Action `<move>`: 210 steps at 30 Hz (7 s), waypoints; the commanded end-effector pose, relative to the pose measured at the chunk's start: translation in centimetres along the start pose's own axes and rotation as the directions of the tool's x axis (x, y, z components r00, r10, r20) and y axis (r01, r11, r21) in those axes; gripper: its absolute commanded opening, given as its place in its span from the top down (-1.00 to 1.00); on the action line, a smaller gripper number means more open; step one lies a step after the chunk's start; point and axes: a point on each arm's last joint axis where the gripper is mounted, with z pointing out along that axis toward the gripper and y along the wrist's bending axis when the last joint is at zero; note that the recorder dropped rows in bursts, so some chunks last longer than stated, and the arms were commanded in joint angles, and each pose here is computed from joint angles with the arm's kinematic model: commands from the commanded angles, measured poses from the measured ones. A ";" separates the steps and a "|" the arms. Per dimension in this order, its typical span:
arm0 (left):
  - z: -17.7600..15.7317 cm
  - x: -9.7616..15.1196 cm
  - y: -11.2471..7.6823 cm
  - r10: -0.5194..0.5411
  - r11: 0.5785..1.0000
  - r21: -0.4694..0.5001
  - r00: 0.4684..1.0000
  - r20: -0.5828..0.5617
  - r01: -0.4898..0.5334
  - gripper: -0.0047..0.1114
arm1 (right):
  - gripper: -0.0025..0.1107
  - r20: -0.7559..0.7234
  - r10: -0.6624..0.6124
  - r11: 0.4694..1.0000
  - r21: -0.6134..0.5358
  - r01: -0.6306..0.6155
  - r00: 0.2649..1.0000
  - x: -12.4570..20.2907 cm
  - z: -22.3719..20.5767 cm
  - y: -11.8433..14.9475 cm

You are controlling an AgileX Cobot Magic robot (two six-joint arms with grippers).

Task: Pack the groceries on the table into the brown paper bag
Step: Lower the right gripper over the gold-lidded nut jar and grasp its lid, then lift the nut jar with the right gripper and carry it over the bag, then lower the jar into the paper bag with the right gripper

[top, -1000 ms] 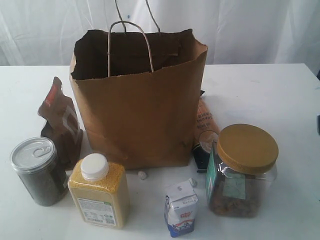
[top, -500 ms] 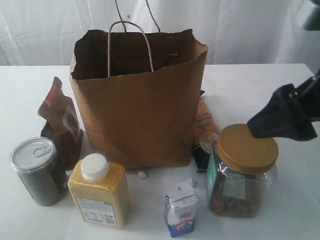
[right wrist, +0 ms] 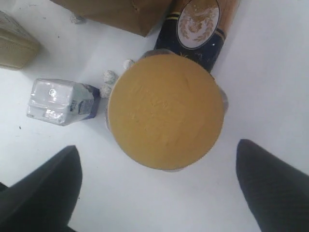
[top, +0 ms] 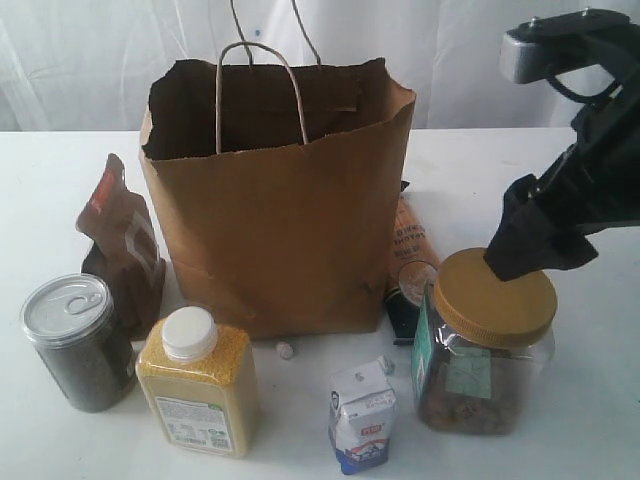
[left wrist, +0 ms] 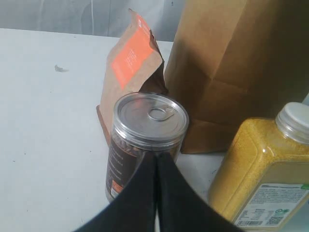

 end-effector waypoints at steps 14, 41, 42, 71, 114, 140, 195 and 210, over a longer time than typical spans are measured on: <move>0.0 0.0 0.0 -0.011 1.000 0.002 1.000 0.005 0.011 0.92 | -0.90 -0.141 0.008 1.000 -0.019 -0.011 0.990 -2.0 5.0 -0.3; 0.0 0.0 0.0 -0.011 1.000 0.002 1.000 0.005 0.011 0.92 | -0.90 -0.249 -0.013 1.000 -0.015 0.009 0.968 -3.6 8.7 -0.9; 0.0 0.0 0.0 -0.011 1.000 0.002 1.000 0.005 0.011 0.92 | -0.90 -0.263 -0.012 1.000 -0.018 0.008 0.965 -3.6 9.0 -0.9; 0.0 0.0 0.0 -0.011 1.000 0.002 1.000 0.005 0.011 0.92 | 0.96 -0.121 -0.006 1.000 -0.011 0.005 0.993 -4.6 4.7 -0.2; 0.0 0.0 0.0 -0.011 1.000 0.002 1.000 0.005 0.011 0.92 | 0.96 0.579 -0.085 0.993 -0.021 0.118 0.811 -15.7 -12.6 4.8; 0.0 0.0 0.0 -0.011 1.000 0.002 1.000 0.005 0.011 0.92 | 0.96 0.460 -0.117 0.990 -0.020 0.142 0.880 -19.3 -5.4 4.8; 0.0 0.0 0.0 -0.011 1.000 0.002 1.000 0.005 0.011 0.92 | 0.96 0.238 -0.086 0.976 -0.173 0.129 0.968 -21.8 6.6 8.2; 0.0 0.0 0.0 -0.011 1.000 0.002 1.000 0.005 0.011 0.92 | 0.96 0.155 -0.055 0.981 -0.176 0.083 0.986 -20.9 8.6 8.8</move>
